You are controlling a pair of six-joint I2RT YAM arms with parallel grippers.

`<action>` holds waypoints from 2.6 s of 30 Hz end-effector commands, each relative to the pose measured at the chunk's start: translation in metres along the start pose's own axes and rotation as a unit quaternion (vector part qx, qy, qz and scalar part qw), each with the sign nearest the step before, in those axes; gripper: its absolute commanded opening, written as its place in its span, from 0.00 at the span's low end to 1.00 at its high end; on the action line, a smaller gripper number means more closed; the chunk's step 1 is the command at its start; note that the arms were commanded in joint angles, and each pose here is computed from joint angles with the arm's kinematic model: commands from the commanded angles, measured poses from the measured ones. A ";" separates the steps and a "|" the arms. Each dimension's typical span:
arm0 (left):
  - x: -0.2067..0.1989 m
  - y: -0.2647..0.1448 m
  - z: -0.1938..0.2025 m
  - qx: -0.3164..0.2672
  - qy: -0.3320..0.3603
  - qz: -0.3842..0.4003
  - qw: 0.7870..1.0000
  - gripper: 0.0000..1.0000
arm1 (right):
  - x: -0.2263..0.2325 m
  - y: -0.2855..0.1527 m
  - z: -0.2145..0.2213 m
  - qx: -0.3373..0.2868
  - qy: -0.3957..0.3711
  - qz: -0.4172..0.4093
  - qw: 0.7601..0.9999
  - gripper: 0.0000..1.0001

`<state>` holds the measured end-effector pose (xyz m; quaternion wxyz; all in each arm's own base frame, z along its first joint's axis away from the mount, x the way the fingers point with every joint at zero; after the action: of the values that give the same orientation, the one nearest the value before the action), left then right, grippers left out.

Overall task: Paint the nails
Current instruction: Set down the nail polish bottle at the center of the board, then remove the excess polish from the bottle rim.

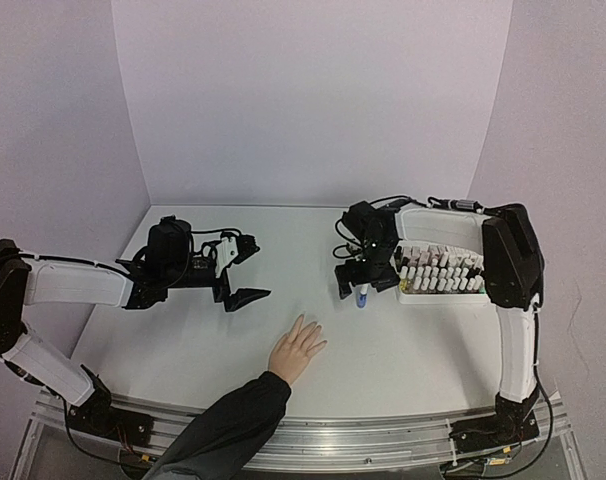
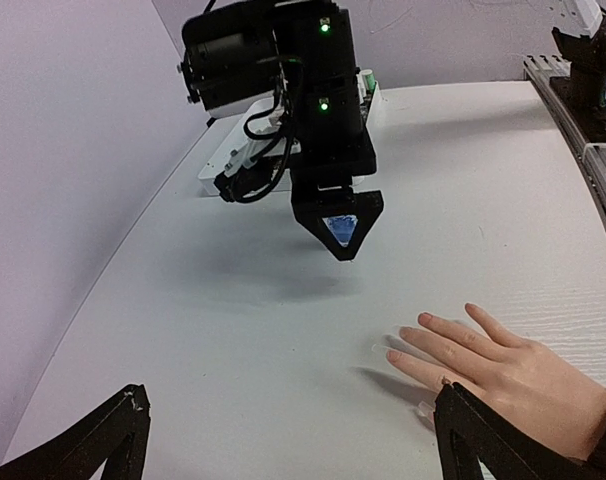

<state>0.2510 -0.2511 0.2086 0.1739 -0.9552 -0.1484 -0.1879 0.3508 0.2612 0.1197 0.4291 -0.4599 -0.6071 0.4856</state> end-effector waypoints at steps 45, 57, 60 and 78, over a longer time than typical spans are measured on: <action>0.001 -0.003 -0.008 -0.016 0.021 -0.003 1.000 0.99 | -0.004 -0.049 -0.012 -0.007 0.027 0.015 0.999 0.13; 0.002 -0.002 -0.008 -0.015 0.022 -0.003 1.000 0.99 | -0.003 -0.067 -0.016 -0.015 0.014 0.018 1.000 0.00; 0.002 -0.002 -0.008 -0.015 0.022 -0.002 1.000 0.99 | -0.003 -0.072 -0.016 -0.017 0.009 0.019 1.000 0.00; 0.001 -0.002 -0.008 -0.015 0.024 0.000 1.000 0.99 | -0.001 -0.107 -0.017 -0.041 0.009 0.001 0.999 0.00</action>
<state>0.2509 -0.2511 0.2086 0.1749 -0.9537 -0.1465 -0.1958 0.3548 0.2563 0.1938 0.4224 -0.4769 -0.6013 0.4823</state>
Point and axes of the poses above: each gripper's point midway between its finger pads, its own y axis out along the fingers, its own x axis along the line the jaws close on, z = x × y, the point moved 8 cm from there along -y, back along the fingers, and after that the axes turned 4 degrees about y, right-handed, at the moved point
